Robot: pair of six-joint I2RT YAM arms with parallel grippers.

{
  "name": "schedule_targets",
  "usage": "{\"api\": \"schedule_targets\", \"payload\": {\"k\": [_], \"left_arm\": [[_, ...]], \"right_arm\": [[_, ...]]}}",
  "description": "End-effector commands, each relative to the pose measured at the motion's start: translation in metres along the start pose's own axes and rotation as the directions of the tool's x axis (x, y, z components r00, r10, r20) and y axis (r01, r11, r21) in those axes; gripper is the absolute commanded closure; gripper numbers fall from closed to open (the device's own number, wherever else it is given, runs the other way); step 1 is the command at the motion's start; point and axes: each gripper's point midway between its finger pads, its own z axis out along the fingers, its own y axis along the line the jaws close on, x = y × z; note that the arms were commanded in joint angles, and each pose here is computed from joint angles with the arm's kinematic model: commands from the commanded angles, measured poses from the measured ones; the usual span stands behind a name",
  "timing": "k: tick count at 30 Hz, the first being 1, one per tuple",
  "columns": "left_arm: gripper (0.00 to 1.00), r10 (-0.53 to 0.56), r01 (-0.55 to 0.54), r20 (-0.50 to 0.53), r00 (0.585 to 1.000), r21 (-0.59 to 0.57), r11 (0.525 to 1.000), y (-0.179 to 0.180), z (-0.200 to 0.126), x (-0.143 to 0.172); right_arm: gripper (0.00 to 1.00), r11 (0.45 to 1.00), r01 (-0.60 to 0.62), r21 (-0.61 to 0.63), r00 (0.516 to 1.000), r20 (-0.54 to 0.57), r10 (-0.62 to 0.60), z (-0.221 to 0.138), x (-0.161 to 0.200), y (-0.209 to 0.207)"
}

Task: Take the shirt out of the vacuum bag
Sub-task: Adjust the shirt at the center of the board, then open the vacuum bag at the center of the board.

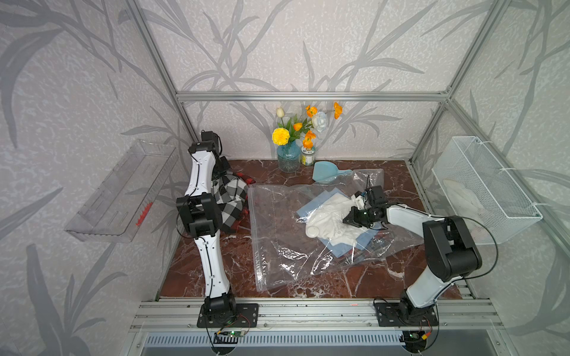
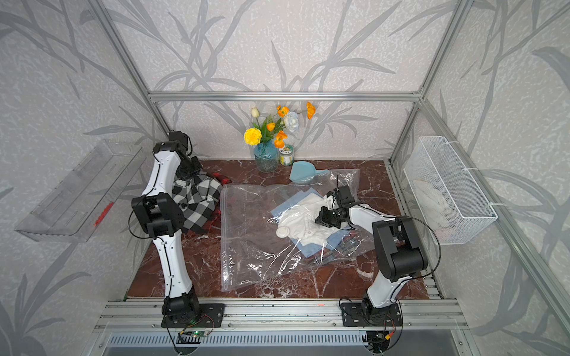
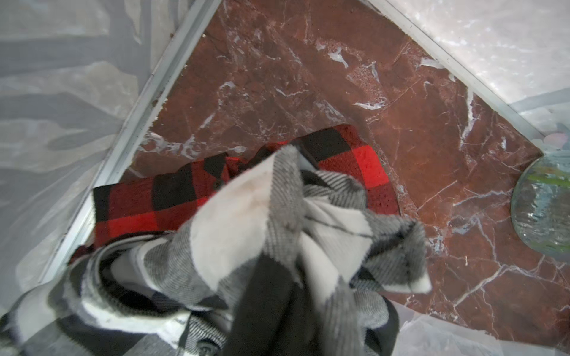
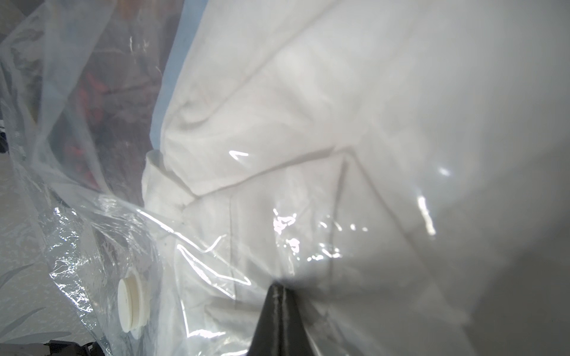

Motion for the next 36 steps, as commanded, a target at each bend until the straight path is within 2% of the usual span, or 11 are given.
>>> {"api": "schedule_targets", "payload": {"k": [1, 3, 8, 13, 17, 21, 24, 26, 29, 33, 36], "left_arm": [[0.35, -0.026, 0.028, -0.03, 0.999, 0.051, 0.998, -0.014, 0.006, 0.003], [0.0, -0.033, 0.034, -0.032, 0.999, 0.045, 0.998, -0.015, 0.002, 0.006], [0.0, -0.058, 0.054, 0.042, 0.997, 0.086, 0.995, -0.014, -0.06, 0.01], [0.0, -0.045, 0.037, 0.059, 0.997, 0.133, 0.99, -0.006, -0.117, 0.05], [0.0, -0.059, 0.049, 0.059, 0.996, 0.167, 0.985, 0.004, -0.131, 0.103], [0.0, -0.098, 0.09, 0.055, 0.994, 0.14, 0.986, 0.029, -0.125, 0.169], [0.01, -0.133, 0.13, 0.016, 0.991, 0.128, 0.983, 0.042, -0.106, 0.216], [0.08, -0.141, 0.141, -0.003, 0.99, 0.093, 0.986, 0.052, -0.094, 0.237], [0.33, -0.146, 0.15, -0.049, 0.988, 0.079, 0.986, 0.055, -0.076, 0.261], [0.58, -0.142, 0.145, -0.086, 0.986, 0.027, 0.989, 0.064, -0.053, 0.281], [0.77, -0.158, 0.164, -0.11, 0.981, 0.056, 0.985, 0.061, -0.037, 0.293]], "right_arm": [[0.94, 0.997, -0.021, 0.076, 0.997, -0.069, 0.026, 0.009, 0.018, -0.018], [0.93, 0.996, -0.013, 0.084, 0.998, -0.066, 0.019, 0.006, 0.018, -0.018], [0.89, 0.995, -0.003, 0.095, 0.999, -0.038, 0.007, -0.008, 0.015, -0.016], [0.83, 0.995, -0.018, 0.1, 1.0, -0.004, 0.018, -0.022, 0.008, -0.019], [0.77, 0.996, -0.018, 0.09, 1.0, 0.019, 0.016, -0.032, 0.003, -0.015], [0.73, 0.997, -0.003, 0.073, 0.999, 0.038, 0.001, -0.043, 0.0, -0.005], [0.72, 0.996, 0.011, 0.086, 0.998, 0.053, -0.016, -0.052, -0.001, -0.002], [0.72, 0.996, 0.013, 0.086, 0.998, 0.058, -0.018, -0.056, 0.0, -0.001], [0.71, 0.996, 0.019, 0.09, 0.998, 0.062, -0.024, -0.061, 0.001, 0.001], [0.72, 0.997, 0.027, 0.073, 0.997, 0.074, -0.032, -0.067, 0.003, 0.006], [0.72, 0.996, 0.035, 0.077, 0.996, 0.076, -0.041, -0.071, 0.006, 0.007]]}}
